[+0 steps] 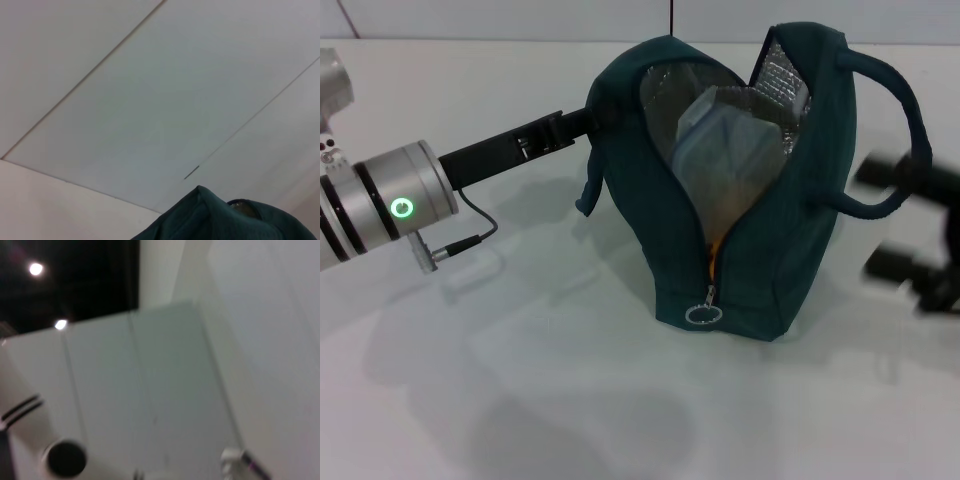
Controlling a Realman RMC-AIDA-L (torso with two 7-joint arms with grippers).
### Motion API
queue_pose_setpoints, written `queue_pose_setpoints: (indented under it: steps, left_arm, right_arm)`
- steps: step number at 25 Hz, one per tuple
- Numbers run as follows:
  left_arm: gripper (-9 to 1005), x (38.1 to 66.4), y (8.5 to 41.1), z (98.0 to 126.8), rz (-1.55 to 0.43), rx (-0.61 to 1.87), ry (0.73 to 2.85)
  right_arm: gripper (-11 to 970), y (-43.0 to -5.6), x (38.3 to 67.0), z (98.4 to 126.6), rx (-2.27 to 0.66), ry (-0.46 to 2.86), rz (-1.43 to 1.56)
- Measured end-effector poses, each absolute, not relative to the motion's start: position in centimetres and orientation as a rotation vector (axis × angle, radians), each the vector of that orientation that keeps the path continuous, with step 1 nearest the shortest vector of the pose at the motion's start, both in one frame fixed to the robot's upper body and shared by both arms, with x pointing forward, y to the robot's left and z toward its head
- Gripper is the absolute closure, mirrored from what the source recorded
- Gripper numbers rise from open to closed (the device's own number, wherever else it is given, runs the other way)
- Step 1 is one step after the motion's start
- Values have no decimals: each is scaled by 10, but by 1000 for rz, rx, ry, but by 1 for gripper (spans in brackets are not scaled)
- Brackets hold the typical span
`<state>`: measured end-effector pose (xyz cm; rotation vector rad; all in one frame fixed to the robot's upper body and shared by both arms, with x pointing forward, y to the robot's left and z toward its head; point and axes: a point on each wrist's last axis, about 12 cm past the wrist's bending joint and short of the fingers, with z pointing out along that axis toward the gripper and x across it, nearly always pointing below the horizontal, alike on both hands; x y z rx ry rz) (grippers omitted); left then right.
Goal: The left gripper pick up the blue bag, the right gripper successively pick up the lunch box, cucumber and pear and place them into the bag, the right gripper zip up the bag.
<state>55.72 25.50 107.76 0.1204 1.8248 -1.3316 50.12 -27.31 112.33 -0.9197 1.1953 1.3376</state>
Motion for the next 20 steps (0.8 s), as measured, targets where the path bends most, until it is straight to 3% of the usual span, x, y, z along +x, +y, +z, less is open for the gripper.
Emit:
queue_pose_setpoints:
  steps: [7,20]
  left_arm:
    - [940,557,255,1077,-1331,116,1827]
    - [940,556,254,1077,-1339,123,1826]
  right_arm:
    - [134,-246,494,1100,-1107,1346,1440]
    - [135,-236,497,1064,-1066,1627,1353]
